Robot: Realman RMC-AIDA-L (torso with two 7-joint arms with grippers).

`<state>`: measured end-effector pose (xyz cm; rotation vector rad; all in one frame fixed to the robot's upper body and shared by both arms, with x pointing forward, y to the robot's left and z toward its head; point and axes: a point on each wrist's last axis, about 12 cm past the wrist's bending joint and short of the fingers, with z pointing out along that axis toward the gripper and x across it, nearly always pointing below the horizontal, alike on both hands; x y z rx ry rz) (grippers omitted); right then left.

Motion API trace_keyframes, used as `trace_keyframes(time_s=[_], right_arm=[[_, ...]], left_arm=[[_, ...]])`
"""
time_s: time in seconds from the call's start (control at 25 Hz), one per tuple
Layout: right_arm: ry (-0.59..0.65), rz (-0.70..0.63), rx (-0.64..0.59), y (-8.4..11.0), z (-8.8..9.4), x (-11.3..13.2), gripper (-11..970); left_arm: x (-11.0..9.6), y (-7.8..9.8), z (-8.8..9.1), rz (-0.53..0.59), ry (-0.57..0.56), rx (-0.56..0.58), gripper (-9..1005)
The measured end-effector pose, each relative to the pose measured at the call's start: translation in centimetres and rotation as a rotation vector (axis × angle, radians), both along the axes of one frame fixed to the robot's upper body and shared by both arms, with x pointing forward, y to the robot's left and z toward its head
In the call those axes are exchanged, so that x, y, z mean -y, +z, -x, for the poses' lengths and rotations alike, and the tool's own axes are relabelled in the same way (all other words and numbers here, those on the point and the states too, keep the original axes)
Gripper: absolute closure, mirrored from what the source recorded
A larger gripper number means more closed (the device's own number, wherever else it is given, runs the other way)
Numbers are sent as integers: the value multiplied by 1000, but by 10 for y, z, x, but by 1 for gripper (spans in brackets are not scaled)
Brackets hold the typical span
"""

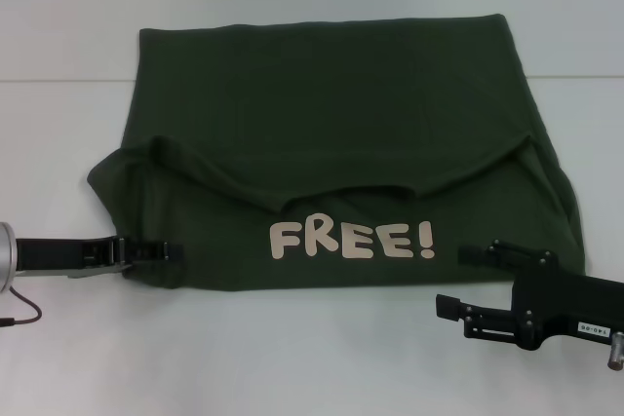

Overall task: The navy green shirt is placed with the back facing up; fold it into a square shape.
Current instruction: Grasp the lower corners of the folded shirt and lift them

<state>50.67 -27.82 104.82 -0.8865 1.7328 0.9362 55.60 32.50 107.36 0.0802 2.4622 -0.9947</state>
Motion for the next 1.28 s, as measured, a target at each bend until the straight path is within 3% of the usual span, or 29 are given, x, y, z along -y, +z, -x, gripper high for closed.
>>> trace_keyframes(time_s=[0.16, 0.36, 0.56, 0.76, 1.0, 1.16, 1.28], right_arm=[[-5, -4, 0, 0, 0, 1, 96], [-7, -7, -1, 0, 1, 1, 96], [-18, -13, -14, 3, -1, 4, 96], [-76, -52, -94, 22, -11, 20, 97], [-313, 27, -371, 73, -49, 62, 97], [-471, 152, -639, 109, -73, 80, 101], [-511, 218, -767, 124, -83, 79, 103]], left_arm=[[-2, -1, -1, -29, 10, -8, 328], [-3, -3, -1, -56, 4, -21, 595], [-3, -3, -1, -59, 4, -21, 709], [-2, -2, -2, -60, -4, -16, 822], [-2, 1, -4, -62, -13, -11, 981], [-1, 2, -5, -60, -21, -10, 980], [-1, 3, -5, -57, -27, -10, 980]])
